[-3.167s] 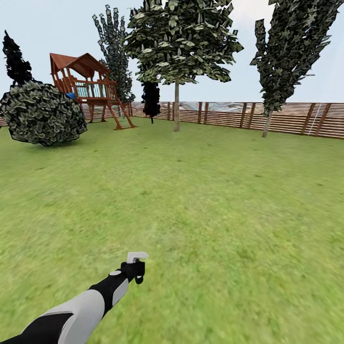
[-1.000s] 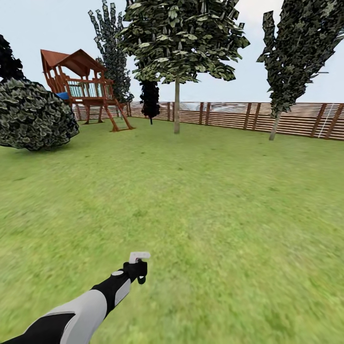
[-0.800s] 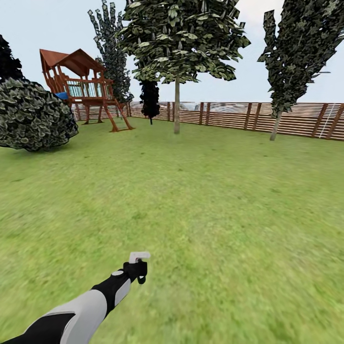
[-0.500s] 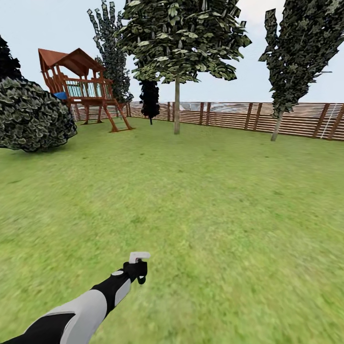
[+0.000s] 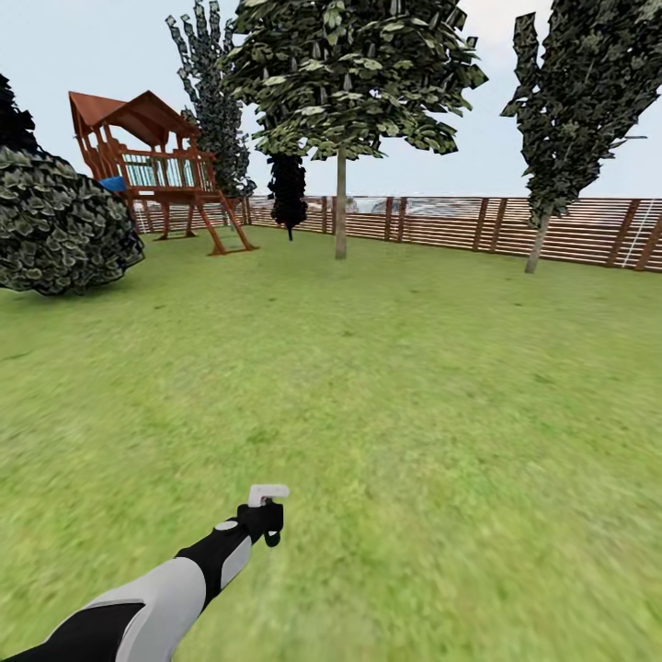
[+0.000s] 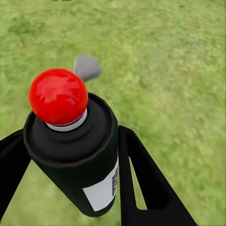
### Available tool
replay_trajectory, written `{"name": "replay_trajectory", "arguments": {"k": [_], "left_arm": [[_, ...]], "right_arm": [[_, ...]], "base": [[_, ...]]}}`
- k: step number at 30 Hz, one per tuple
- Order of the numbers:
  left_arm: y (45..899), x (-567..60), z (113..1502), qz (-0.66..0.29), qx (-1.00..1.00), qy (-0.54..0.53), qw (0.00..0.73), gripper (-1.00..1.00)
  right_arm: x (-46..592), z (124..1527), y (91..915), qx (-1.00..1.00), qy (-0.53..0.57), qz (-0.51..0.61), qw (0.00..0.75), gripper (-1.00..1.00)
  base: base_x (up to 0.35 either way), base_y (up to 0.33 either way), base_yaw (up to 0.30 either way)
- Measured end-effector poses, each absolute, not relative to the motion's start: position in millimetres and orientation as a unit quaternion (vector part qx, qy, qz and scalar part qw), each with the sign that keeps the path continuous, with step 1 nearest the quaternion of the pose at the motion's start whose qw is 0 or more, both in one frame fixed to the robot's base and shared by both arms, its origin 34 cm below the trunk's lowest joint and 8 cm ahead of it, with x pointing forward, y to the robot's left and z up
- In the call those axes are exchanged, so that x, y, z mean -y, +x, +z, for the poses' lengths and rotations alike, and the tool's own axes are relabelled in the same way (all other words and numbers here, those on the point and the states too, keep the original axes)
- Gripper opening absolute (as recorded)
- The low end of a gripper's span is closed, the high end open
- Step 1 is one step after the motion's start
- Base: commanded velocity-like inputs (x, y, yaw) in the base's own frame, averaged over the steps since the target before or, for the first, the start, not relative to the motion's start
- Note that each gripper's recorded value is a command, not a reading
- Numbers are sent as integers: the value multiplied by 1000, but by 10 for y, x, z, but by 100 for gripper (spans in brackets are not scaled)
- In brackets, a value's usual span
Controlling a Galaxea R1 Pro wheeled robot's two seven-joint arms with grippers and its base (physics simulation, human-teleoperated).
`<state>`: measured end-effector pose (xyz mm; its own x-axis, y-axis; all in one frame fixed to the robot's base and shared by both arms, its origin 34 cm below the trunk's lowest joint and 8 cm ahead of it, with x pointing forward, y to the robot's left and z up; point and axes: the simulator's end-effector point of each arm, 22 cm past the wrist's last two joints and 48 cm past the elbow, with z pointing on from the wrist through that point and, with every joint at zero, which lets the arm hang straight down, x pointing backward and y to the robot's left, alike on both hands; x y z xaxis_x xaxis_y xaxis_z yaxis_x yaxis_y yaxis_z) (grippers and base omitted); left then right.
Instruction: In the garden, pick up the pesticide atomizer on the floor and spray pesticide onto both trees until each tree trunk is fully covered.
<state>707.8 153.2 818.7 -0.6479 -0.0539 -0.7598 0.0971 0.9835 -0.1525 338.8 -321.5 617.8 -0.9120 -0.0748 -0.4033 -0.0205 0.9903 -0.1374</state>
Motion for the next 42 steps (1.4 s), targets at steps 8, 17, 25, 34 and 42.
{"name": "replay_trajectory", "arguments": {"k": [8, 17, 25, 34, 42], "left_arm": [[7080, -1532, 8188, -90, -903, 12, 420, -100], [7079, -1532, 8188, -90, -903, 13, 419, -100], [7078, -1532, 8187, -90, -903, 13, 419, -100], [7078, -1532, 8187, -90, -903, 13, 419, -100], [7078, -1532, 8187, -90, -903, 12, 419, -100]], "right_arm": [[3215, 6179, 3389, -976, -24, -65, 208, 100], [3204, 6178, 3389, -976, -24, -65, 208, 100], [3202, 6177, 3389, -976, -25, -64, 208, 100], [3202, 6178, 3391, -975, -25, -64, 209, 100], [3203, 6179, 3393, -975, -24, -64, 209, 100]], "base": [[350, 0, 0], [350, 0, 0], [350, 0, 0], [350, 0, 0], [350, 0, 0]]}}
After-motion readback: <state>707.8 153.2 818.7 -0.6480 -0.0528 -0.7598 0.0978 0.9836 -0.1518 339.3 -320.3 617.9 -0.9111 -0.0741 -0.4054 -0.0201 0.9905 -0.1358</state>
